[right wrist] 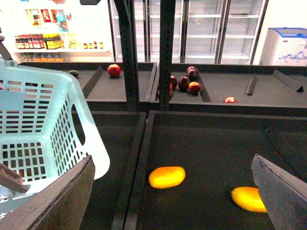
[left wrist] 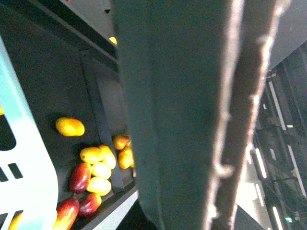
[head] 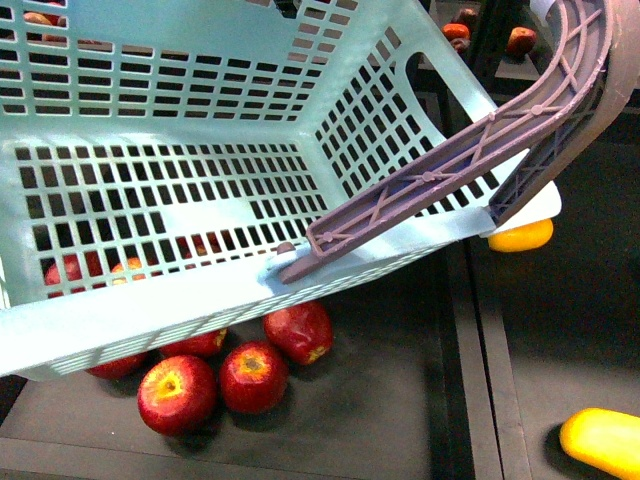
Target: Pick mango and avocado into basket
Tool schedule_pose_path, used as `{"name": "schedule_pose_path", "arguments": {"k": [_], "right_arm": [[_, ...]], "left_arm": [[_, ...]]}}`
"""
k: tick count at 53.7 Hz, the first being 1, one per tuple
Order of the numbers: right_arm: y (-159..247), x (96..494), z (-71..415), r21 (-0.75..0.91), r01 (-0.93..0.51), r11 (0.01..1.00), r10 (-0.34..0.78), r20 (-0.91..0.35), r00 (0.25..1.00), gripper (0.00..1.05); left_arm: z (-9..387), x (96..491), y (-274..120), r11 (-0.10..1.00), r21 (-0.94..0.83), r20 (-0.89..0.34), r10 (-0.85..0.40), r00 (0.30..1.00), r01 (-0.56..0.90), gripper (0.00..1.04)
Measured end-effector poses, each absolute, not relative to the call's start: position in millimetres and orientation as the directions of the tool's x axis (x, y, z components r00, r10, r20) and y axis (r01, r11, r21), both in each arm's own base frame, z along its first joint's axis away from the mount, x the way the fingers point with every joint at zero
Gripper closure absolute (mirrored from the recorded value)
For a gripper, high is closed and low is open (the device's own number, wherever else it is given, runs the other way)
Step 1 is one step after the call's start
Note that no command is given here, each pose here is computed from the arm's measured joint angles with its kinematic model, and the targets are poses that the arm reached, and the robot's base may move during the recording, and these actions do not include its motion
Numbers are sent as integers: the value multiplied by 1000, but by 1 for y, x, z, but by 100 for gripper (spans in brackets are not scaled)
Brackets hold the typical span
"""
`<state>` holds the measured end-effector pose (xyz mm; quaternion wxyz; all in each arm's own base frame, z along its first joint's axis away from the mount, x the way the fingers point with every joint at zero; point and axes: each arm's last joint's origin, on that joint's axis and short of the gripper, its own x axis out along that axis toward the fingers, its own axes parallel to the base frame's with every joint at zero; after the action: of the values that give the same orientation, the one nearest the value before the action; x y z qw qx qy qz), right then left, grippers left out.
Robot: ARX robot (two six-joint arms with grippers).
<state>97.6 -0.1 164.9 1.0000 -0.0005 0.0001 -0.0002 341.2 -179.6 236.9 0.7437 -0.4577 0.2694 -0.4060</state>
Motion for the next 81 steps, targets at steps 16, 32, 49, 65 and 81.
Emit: {"name": "schedule_pose_path", "arguments": {"k": [16, 32, 49, 65, 81], "right_arm": [[0, 98, 165, -1, 0, 1000, 0, 0, 1000, 8], [0, 98, 165, -1, 0, 1000, 0, 0, 1000, 8], [-26, 114, 176, 173, 466, 868, -463, -55, 884, 8], [-93, 190, 195, 148, 611, 778, -568, -251, 784, 8], [-118, 259, 116, 26, 352, 936, -281, -547, 789, 8]], "left_arm": [[220, 333, -185, 319, -900, -142, -859, 492, 298, 97], [218, 334, -184, 342, -888, -155, -853, 499, 309, 97], [218, 333, -185, 342, -887, -155, -854, 497, 311, 97], [218, 334, -184, 343, -887, -155, -851, 501, 309, 97], [218, 333, -185, 342, -886, -154, -855, 495, 314, 97]]}}
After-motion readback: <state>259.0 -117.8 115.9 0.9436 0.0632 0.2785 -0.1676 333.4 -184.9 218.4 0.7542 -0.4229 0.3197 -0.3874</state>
